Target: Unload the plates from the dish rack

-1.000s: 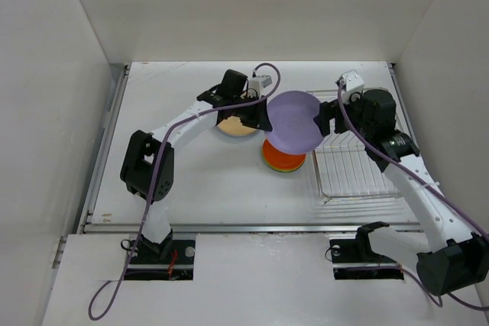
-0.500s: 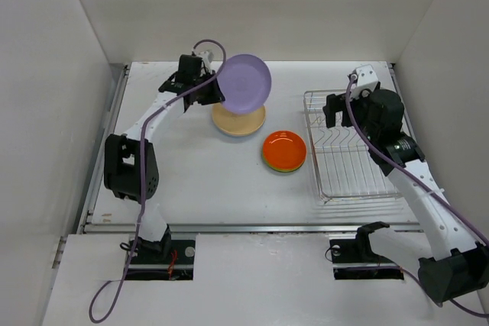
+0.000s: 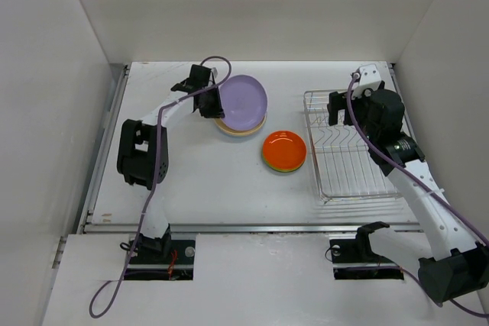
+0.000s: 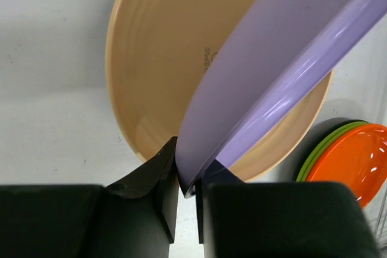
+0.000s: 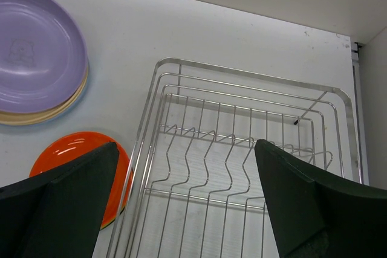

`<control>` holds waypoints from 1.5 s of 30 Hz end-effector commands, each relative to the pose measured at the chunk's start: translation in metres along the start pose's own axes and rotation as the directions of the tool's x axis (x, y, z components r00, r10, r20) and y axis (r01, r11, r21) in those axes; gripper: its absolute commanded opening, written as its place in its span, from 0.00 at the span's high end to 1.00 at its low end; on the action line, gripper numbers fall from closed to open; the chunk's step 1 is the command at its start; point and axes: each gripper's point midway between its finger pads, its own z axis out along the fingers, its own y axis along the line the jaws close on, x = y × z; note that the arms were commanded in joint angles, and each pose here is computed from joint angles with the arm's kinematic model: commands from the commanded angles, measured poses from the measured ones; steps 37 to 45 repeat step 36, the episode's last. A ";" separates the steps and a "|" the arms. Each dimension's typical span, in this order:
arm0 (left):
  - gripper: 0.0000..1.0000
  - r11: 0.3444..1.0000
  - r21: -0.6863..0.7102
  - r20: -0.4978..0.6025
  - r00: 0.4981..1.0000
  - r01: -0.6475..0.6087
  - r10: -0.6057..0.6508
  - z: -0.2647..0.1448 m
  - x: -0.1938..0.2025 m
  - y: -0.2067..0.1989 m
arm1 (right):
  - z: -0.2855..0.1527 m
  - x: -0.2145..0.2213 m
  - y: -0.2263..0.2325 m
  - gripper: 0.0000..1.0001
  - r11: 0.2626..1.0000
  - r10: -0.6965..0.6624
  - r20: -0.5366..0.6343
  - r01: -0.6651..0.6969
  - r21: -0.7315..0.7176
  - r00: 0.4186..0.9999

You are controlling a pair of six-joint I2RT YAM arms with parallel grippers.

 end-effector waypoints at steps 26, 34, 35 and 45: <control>0.01 0.996 -0.084 0.317 0.947 -0.023 0.049 -0.097 -0.071 -0.011 | 0.005 -0.005 -0.036 0.00 0.977 -0.078 0.012 0.074 0.201 0.997; 0.01 0.993 -0.116 0.289 0.956 -0.014 0.047 -0.086 -0.064 -0.002 | 0.000 -0.014 -0.060 0.00 0.939 -0.052 0.045 0.033 0.342 0.998; 0.01 0.993 -0.119 0.280 0.959 -0.013 0.046 -0.082 -0.063 0.000 | -0.002 -0.017 -0.060 0.00 0.939 -0.051 0.054 0.029 0.343 0.997; 0.01 0.992 -0.127 0.284 0.958 -0.011 0.047 -0.083 -0.063 0.001 | -0.001 -0.017 -0.058 0.00 0.943 -0.052 0.056 0.030 0.331 0.997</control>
